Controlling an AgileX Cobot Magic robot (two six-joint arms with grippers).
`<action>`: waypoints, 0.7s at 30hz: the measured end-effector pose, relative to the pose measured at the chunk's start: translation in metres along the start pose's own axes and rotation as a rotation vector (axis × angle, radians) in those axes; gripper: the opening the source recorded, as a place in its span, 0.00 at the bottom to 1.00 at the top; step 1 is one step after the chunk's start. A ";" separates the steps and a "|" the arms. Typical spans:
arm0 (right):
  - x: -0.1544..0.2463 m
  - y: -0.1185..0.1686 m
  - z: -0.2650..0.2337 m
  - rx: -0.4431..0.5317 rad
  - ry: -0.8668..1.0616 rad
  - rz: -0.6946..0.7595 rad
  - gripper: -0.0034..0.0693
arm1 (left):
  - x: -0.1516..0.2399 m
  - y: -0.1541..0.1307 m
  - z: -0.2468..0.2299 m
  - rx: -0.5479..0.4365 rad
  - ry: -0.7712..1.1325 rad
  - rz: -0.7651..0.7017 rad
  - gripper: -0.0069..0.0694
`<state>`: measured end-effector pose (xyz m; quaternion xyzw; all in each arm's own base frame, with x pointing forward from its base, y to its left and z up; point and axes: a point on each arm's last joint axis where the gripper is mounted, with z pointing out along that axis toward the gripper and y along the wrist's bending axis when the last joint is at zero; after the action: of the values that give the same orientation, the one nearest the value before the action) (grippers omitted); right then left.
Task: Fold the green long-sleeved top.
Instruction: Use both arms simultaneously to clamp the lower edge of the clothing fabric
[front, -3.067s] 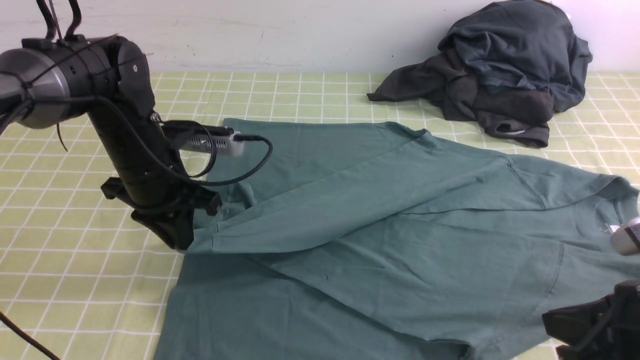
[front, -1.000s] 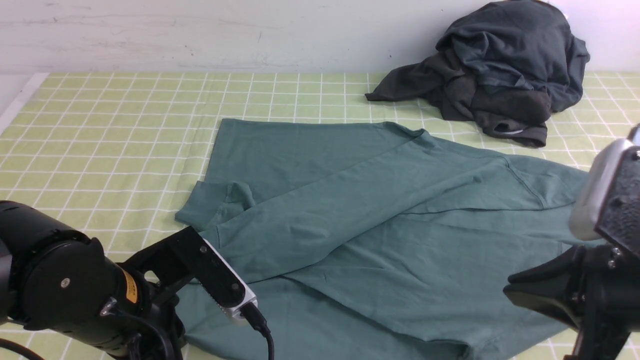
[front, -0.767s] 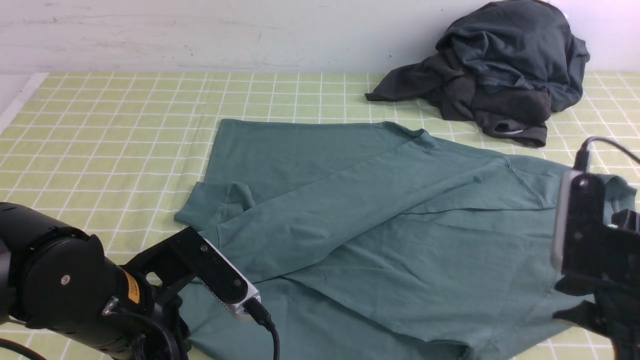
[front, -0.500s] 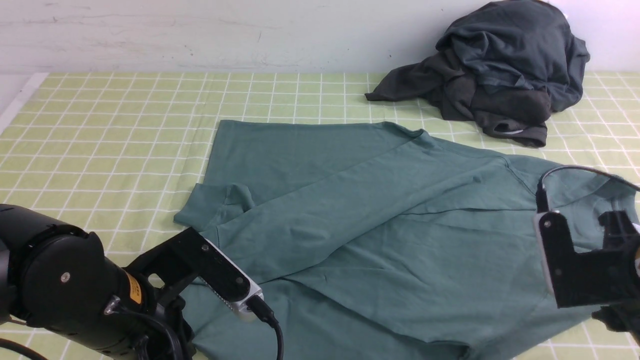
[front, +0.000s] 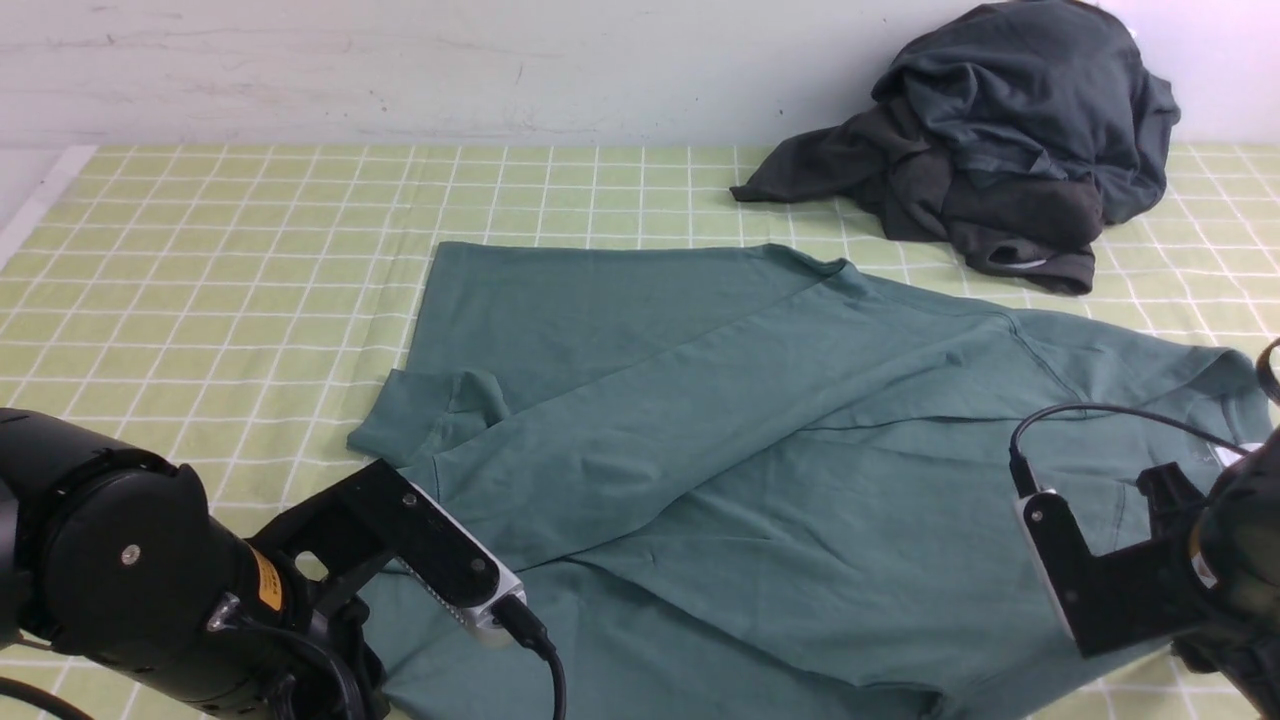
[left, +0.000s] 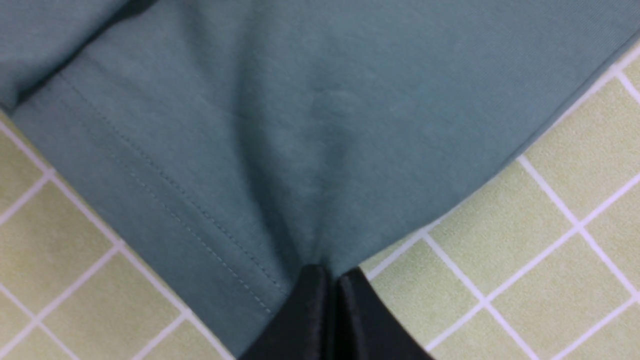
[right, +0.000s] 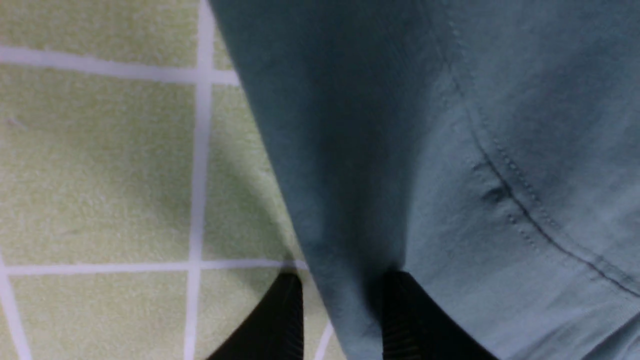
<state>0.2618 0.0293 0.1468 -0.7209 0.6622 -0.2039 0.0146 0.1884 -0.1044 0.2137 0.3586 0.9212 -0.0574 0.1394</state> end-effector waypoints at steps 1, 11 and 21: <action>0.000 -0.001 0.001 0.004 0.000 0.014 0.28 | 0.000 0.000 0.000 0.000 0.000 0.000 0.09; 0.000 -0.001 0.000 0.012 0.000 0.098 0.05 | 0.000 0.000 0.000 0.000 -0.001 0.000 0.09; 0.013 -0.033 -0.040 0.062 0.006 0.607 0.04 | -0.020 0.021 -0.027 -0.079 -0.045 -0.115 0.09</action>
<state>0.2809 0.0312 0.1964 -0.4887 0.8409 -0.2123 0.0947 0.2107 -0.0968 0.2449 0.2981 0.9384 -0.0370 0.1707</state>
